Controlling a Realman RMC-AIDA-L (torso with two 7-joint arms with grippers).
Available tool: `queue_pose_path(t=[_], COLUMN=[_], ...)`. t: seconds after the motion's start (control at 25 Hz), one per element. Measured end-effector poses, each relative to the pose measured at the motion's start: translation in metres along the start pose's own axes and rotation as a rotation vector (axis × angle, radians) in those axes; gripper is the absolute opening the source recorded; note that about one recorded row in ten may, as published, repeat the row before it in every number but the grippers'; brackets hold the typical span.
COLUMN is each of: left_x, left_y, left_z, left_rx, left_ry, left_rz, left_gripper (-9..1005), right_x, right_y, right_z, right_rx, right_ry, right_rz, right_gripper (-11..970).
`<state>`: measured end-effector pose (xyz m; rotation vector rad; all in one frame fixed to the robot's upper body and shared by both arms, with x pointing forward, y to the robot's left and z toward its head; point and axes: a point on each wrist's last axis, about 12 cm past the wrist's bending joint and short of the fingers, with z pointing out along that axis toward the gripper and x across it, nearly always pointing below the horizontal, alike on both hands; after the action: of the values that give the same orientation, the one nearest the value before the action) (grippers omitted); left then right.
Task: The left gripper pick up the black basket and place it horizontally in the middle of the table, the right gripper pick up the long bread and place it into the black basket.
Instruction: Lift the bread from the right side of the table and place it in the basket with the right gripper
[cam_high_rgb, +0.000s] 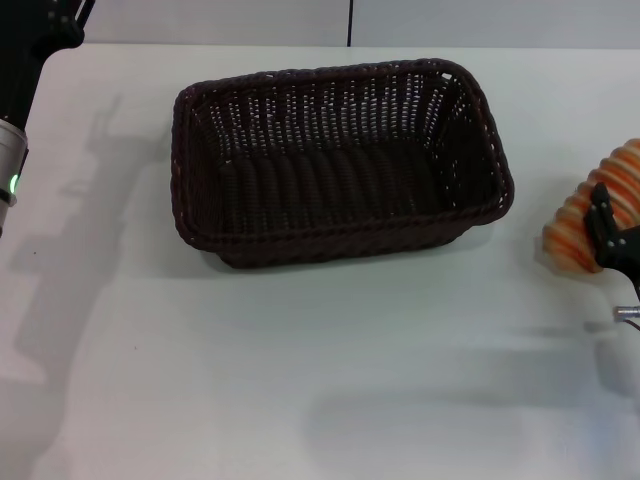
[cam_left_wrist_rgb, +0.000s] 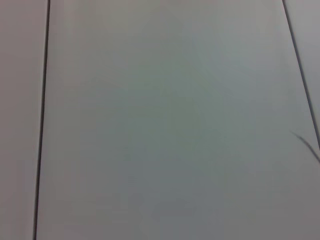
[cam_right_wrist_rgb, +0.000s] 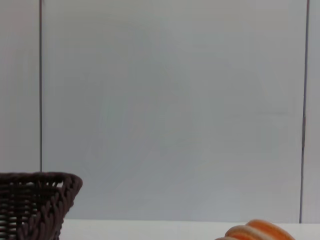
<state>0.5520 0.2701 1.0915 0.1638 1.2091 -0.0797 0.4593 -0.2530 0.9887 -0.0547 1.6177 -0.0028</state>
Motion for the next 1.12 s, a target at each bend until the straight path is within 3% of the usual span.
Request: queue_pose_path(t=[0.2, 0.44, 0.52, 0.64, 0.72, 0.84, 1.12], left_x=[0.0, 0.001, 0.001, 0.002, 0.002, 0.002, 0.003], left_y=[0.001, 0.0, 0.0, 0.0, 0.0, 0.0, 0.001], left_z=[0.0, 0.0, -0.001, -0.001, -0.001, -0.002, -0.004], left_rx=[-0.001, 0.003, 0.003, 0.003, 0.004, 0.003, -0.001], left_ry=[-0.001, 0.004, 0.005, 0.008, 0.008, 0.008, 0.011], left_rz=[0.002, 0.004, 0.003, 0.0, -0.001, -0.003, -0.003], left_gripper=[795, 795, 795, 795, 795, 796, 796], right_x=[-0.008, -0.05, -0.054, -0.071, -0.074, -0.086, -0.091], right_y=[0.003, 0.02, 0.024, 0.043, 0.047, 0.063, 0.089], right_z=[-0.007, -0.022, -0.019, 0.004, 0.012, 0.049, 0.077], right_rx=[-0.014, -0.082, -0.102, -0.213, -0.236, -0.308, -0.428], right_ry=[-0.082, -0.427, -0.452, -0.523, -0.524, -0.495, -0.399], right_rz=[0.005, 0.066, 0.072, 0.077, 0.069, 0.033, -0.011], right_gripper=[653, 595, 574, 542, 524, 496, 450])
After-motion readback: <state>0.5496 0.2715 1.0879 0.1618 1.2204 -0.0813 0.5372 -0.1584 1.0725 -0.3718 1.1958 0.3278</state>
